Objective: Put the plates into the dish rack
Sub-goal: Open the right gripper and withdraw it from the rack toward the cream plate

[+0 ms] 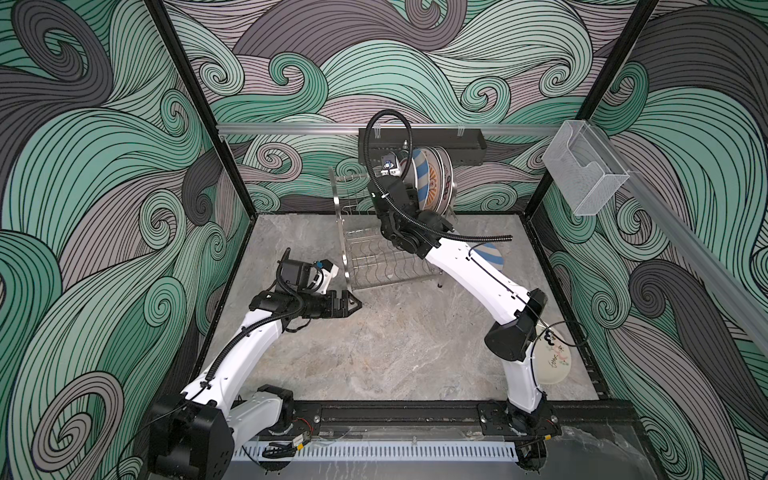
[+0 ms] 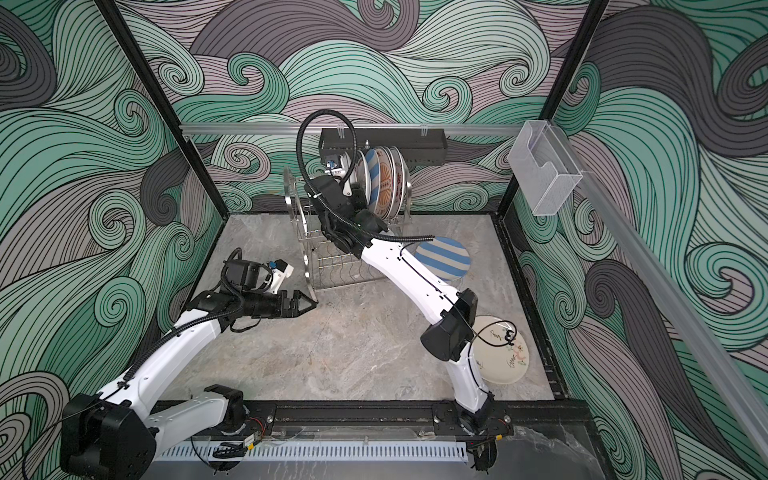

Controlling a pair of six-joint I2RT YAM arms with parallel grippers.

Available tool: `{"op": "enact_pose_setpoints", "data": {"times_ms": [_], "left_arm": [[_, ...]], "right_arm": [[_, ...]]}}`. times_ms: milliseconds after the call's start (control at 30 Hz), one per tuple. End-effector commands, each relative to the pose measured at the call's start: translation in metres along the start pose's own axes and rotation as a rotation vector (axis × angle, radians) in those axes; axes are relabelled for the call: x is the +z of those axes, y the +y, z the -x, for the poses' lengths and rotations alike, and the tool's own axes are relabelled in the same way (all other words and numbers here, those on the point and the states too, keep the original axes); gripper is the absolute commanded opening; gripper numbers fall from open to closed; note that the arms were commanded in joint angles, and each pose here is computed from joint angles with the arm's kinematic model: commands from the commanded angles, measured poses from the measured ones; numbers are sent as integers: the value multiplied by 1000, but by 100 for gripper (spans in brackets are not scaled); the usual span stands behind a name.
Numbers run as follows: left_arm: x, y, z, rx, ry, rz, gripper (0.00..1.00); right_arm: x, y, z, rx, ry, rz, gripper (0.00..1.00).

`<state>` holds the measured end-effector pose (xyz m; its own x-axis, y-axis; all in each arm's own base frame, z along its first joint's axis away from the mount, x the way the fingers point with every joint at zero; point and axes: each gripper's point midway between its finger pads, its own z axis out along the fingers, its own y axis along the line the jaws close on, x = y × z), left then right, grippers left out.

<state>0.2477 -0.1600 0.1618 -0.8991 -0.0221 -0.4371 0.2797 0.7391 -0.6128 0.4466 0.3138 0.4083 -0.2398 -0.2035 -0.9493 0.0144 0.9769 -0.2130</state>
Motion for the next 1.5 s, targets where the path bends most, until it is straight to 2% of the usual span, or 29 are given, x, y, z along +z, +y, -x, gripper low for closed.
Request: {"op": "enact_pose_setpoints", "data": {"times_ms": [0,100,400,433,633,867,1000,1233,1367,1467], "left_arm": [[-7,-6,9,20,-16,-4,99],[-8,-7,9,23,-19,-4,99],[-9,-6,13,29,-32,-1,99],[-8,-6,14,29,-33,0,99],[-9,-9,18,40,-45,-11,99],[-8,-16,28,34,-84,-52,99],[-7,-24,36,39,-120,-82,99],[-7,-20,35,68,-130,-47,99],[-9,-18,29,78,-117,-34,99],[-9,-16,25,68,-109,-24,98]], "right_arm": [[-15,-14,23,19,-31,41,48],[-20,-13,27,4,-35,77,54],[-48,-46,53,-36,-78,79,58],[-53,-51,55,-41,-81,78,62],[-68,-84,30,-28,-35,112,65],[-81,-141,-21,77,43,100,67],[-92,-162,-63,95,96,91,67],[-103,-214,-189,171,296,-24,67],[-116,-241,-249,305,390,-104,68],[-121,-246,-287,420,453,-107,67]]}}
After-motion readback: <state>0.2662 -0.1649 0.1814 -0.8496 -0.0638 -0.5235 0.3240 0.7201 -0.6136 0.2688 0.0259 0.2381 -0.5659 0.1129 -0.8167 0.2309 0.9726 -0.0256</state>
